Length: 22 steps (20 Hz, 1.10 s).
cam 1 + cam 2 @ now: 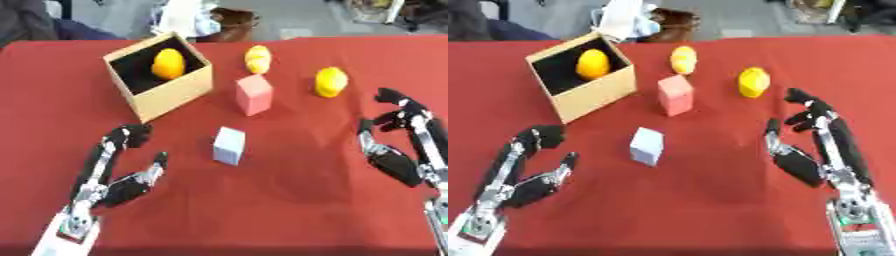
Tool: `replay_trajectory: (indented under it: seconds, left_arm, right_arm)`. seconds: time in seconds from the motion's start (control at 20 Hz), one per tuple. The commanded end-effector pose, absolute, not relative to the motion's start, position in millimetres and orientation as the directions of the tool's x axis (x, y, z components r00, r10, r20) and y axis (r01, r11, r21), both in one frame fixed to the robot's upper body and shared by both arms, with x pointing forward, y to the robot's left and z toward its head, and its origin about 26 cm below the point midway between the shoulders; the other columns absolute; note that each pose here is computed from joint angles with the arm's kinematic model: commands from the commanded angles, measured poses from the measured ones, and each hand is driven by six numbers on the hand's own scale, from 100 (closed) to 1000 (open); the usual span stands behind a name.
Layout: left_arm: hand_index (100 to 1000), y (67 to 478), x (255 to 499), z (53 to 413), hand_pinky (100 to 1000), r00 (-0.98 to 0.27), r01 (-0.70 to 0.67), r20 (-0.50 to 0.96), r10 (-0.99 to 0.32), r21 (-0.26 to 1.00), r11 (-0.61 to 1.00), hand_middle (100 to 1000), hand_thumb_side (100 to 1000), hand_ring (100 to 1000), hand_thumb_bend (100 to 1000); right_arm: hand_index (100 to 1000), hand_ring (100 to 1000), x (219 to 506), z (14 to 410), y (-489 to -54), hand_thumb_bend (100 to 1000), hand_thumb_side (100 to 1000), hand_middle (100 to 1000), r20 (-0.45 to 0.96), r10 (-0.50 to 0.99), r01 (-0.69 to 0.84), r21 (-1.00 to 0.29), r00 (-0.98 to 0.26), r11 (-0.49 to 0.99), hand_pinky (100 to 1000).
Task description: Pick up objects on the table and place them in the box.
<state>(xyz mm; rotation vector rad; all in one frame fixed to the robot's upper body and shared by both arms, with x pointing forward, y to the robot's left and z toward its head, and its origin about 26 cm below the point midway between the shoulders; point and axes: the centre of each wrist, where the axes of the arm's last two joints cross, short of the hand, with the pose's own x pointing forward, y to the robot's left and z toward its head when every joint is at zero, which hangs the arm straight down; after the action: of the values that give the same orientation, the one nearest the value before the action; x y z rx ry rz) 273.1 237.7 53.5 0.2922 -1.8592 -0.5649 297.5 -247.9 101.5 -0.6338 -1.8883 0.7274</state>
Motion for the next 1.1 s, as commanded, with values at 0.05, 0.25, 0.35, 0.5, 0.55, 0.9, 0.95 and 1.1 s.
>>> replay_trajectory:
  seconds: [0.05,0.25,0.35,0.5,0.55,0.9,0.95,1.1]
  left_arm:
    - [797,239.7,273.0,59.0,766,-0.37,0.066,0.801,-0.47,0.527,0.847,714,329,740,338]
    - [797,239.9,272.8,58.8,766,-0.37,0.067,0.801,-0.471,0.528,0.846,714,328,740,339]
    - [798,240.1,272.6,58.6,766,-0.369,0.068,0.801,-0.471,0.529,0.846,714,329,740,339]
    - [798,240.1,272.6,58.5,766,-0.369,0.069,0.801,-0.471,0.529,0.846,714,331,740,338]
    - [798,240.0,272.6,58.6,766,-0.369,0.07,0.801,-0.471,0.529,0.846,713,331,740,337]
    - [799,237.9,273.8,60.2,766,-0.379,0.077,0.799,-0.466,0.529,0.845,714,334,740,336]
    - [800,237.3,274.2,60.8,767,-0.382,0.079,0.799,-0.465,0.529,0.845,714,334,740,336]
    - [800,235.8,275.4,62.7,767,-0.391,0.084,0.796,-0.461,0.53,0.844,714,335,740,335]
  right_arm:
    - [936,654,301.0,115.5,-253.9,100,391,820,0.556,0.722,0.136,-0.746,-0.411,0.652,627]
    - [935,667,309.3,135.0,-260.6,100,310,828,0.481,0.759,0.166,-0.787,-0.438,0.594,645]
    - [935,673,314.5,149.0,-263.8,100,272,832,0.436,0.777,0.193,-0.803,-0.453,0.563,653]
    - [933,684,323.1,170.8,-267.4,100,209,839,0.366,0.801,0.236,-0.824,-0.473,0.516,669]
    - [933,686,326.6,177.5,-268.6,100,200,841,0.344,0.809,0.247,-0.831,-0.477,0.499,672]
    - [930,698,360.2,220.7,-282.0,100,167,848,0.211,0.854,0.28,-0.884,-0.475,0.374,699]
    - [930,698,366.0,226.6,-284.7,100,169,848,0.198,0.86,0.281,-0.89,-0.471,0.359,700]
    - [928,697,385.3,244.2,-293.9,100,184,846,0.17,0.879,0.278,-0.907,-0.446,0.316,708]
